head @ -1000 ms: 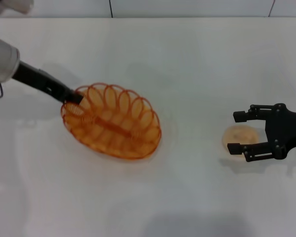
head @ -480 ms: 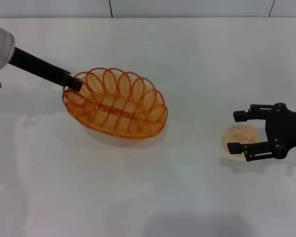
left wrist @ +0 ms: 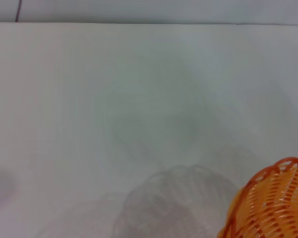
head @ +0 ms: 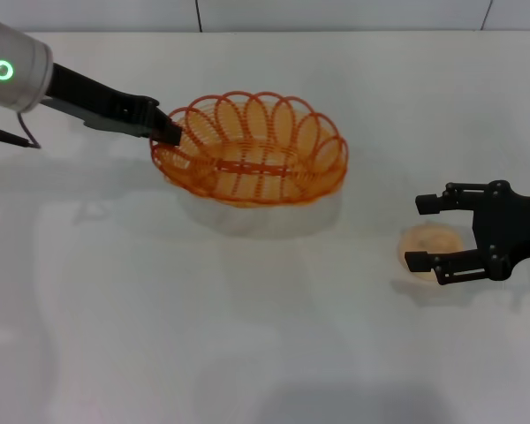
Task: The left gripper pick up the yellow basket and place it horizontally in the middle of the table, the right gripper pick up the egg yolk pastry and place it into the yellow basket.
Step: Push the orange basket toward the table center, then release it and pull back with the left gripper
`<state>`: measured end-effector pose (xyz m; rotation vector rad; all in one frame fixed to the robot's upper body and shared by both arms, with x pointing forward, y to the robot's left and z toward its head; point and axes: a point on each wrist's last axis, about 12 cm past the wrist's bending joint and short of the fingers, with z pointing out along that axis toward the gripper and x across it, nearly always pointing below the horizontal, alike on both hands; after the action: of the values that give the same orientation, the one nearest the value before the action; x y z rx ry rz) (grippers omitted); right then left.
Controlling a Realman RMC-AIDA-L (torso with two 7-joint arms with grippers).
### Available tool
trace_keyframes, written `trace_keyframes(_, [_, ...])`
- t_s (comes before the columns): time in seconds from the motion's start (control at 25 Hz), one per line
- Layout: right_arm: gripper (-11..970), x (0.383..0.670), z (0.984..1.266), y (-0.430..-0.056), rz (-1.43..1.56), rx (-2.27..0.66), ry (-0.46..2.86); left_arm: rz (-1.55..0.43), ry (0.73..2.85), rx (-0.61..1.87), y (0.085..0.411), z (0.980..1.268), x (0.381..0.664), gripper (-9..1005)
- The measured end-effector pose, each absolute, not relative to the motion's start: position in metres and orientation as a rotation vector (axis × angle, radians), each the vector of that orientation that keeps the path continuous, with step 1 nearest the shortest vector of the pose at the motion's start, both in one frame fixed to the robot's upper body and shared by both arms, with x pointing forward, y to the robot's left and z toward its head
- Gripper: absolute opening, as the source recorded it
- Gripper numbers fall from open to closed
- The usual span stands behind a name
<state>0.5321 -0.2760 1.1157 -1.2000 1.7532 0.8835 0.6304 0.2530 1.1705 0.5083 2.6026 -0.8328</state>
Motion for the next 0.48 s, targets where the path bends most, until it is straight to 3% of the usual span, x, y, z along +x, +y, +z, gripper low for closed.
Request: trace_keyframes(0.48, [829,0.532,1.117,-0.274,0.893,-1.205,1.739,-0.865,2.626,0.439,0.241,1.147,0.628,71])
